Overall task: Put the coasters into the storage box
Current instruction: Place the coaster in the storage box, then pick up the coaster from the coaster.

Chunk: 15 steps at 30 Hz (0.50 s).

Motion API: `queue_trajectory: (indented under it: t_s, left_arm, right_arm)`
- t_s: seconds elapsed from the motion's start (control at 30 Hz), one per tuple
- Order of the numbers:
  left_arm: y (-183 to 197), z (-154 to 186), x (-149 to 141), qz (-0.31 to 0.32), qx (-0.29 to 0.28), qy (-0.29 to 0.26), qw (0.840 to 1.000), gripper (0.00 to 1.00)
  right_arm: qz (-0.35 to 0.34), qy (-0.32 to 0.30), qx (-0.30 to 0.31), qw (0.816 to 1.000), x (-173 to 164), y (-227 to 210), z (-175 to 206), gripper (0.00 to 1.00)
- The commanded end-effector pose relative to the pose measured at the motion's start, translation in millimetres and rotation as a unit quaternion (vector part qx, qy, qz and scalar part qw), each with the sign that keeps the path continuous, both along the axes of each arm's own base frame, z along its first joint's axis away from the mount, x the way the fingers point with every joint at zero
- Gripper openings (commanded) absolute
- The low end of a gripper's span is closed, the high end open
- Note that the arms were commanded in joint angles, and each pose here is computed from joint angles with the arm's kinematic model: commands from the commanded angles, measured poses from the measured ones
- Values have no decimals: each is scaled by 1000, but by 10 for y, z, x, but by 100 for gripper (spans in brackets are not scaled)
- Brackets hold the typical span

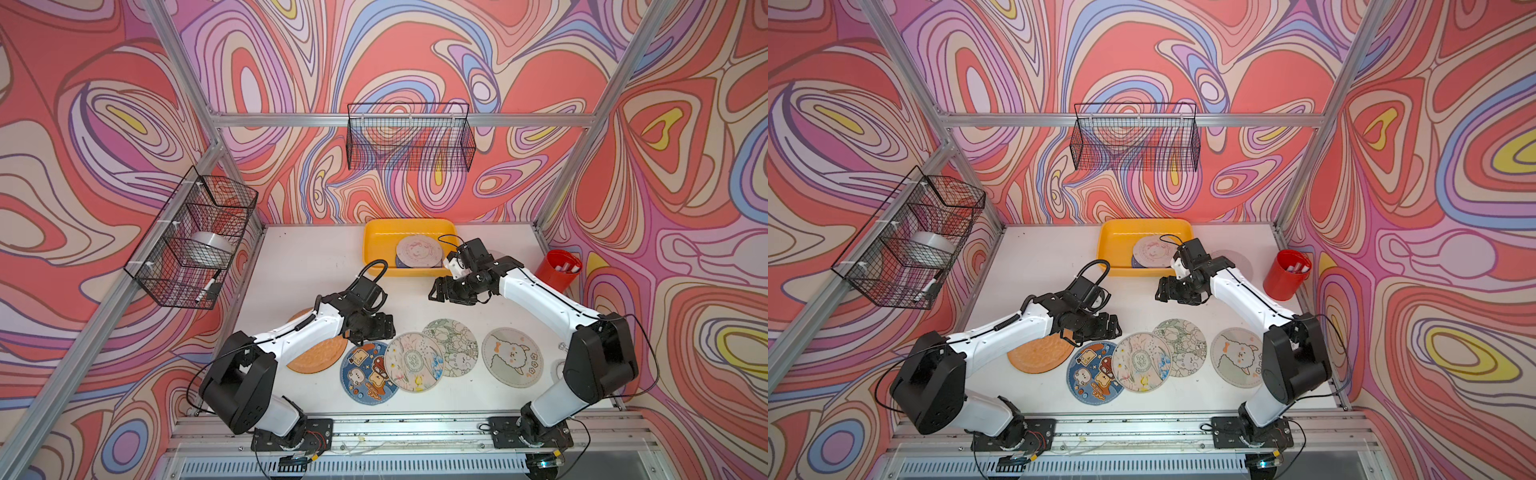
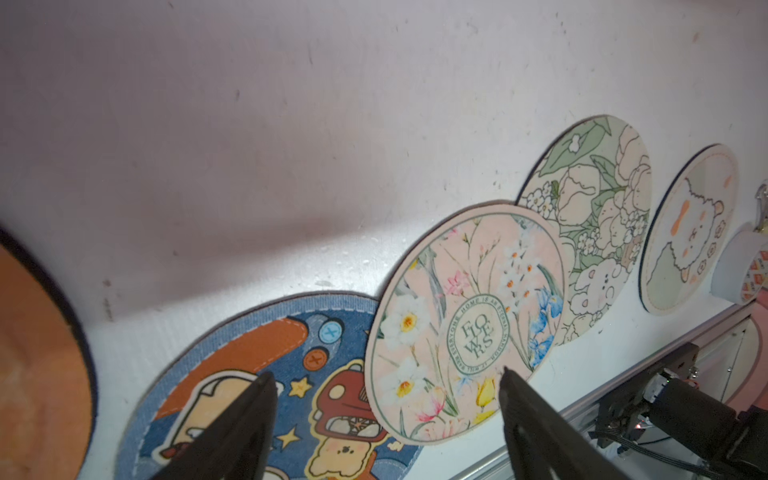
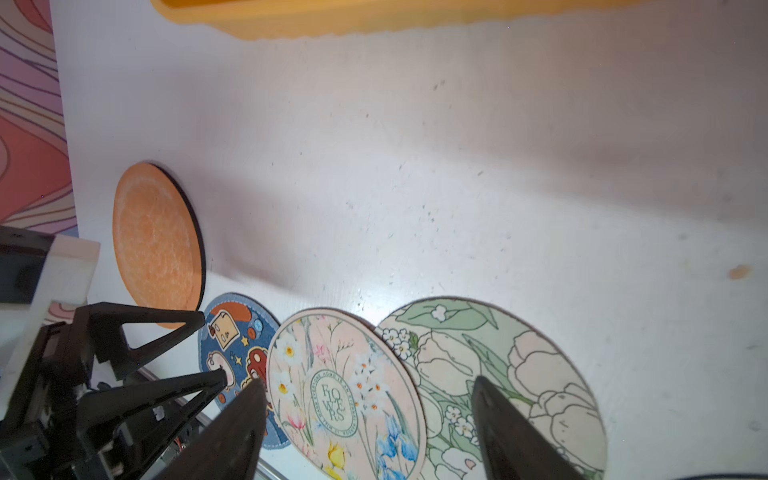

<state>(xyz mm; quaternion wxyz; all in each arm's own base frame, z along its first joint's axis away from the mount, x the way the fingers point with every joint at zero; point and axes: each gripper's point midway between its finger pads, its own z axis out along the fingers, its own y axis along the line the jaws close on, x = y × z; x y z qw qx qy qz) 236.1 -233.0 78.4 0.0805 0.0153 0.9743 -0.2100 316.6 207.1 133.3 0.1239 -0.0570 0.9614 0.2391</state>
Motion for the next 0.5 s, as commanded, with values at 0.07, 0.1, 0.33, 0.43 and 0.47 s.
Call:
queue_trajectory:
  t_s: [0.07,0.1,0.33,0.43,0.47]
  left_arm:
    - [-55,-232,-355,-8,44,52,998,76]
    - [-68,-267,-394,-13,50,58,997,74]
    - [-87,-328,-425,-25,82,66,994,69]
    - [-82,-372,-440,-30,92,74,992,69]
    - [-88,-382,-443,-32,93,76,992,68]
  right_arm:
    - [30,39,7,999,-444,159,-198,79]
    - [34,42,6,999,-495,177,-227,79]
    - [47,73,-1,996,-799,219,-499,78]
    - [54,79,-7,995,-878,224,-586,78]
    - [55,82,-9,995,-899,215,-611,78]
